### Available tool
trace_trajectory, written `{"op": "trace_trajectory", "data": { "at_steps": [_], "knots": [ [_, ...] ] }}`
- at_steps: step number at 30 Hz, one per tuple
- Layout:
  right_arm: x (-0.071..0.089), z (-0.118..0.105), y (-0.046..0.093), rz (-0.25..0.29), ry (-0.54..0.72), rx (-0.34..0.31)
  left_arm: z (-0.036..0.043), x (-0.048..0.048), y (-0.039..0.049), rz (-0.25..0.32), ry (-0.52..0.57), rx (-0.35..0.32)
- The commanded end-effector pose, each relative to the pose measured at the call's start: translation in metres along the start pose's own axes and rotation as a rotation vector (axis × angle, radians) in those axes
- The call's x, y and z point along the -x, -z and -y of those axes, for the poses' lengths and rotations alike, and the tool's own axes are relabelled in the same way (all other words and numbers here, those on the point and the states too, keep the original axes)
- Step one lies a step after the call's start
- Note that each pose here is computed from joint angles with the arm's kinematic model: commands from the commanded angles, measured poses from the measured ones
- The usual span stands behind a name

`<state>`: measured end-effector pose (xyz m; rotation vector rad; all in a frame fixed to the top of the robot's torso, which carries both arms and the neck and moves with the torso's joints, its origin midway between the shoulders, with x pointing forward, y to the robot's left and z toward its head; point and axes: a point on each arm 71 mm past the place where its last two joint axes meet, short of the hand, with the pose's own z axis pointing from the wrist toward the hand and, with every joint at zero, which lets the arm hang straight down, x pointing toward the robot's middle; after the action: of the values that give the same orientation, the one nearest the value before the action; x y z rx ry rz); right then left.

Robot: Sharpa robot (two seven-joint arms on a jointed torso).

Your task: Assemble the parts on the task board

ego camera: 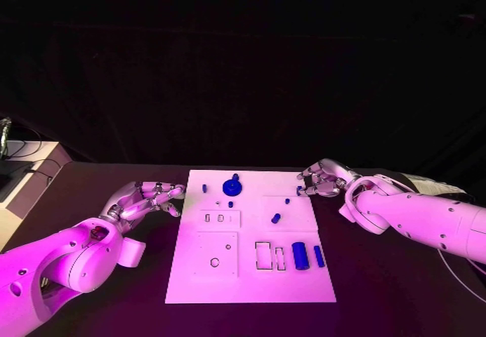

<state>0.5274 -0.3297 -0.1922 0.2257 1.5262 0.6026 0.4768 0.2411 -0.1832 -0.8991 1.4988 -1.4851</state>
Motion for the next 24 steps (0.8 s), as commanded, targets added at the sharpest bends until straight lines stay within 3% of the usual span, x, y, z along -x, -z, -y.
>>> {"op": "trace_trajectory", "data": {
  "at_steps": [1,24],
  "knots": [
    [-0.0029,-0.0004,-0.0001,-0.017,0.016,0.002,0.0011,-0.0013,-0.0001,-0.017,0.004,-0.013],
    [-0.0087,0.0029,-0.0029,-0.040,0.021,-0.021,-0.0006,-0.0011,-0.0010,-0.018,0.005,-0.005]
  ]
}}
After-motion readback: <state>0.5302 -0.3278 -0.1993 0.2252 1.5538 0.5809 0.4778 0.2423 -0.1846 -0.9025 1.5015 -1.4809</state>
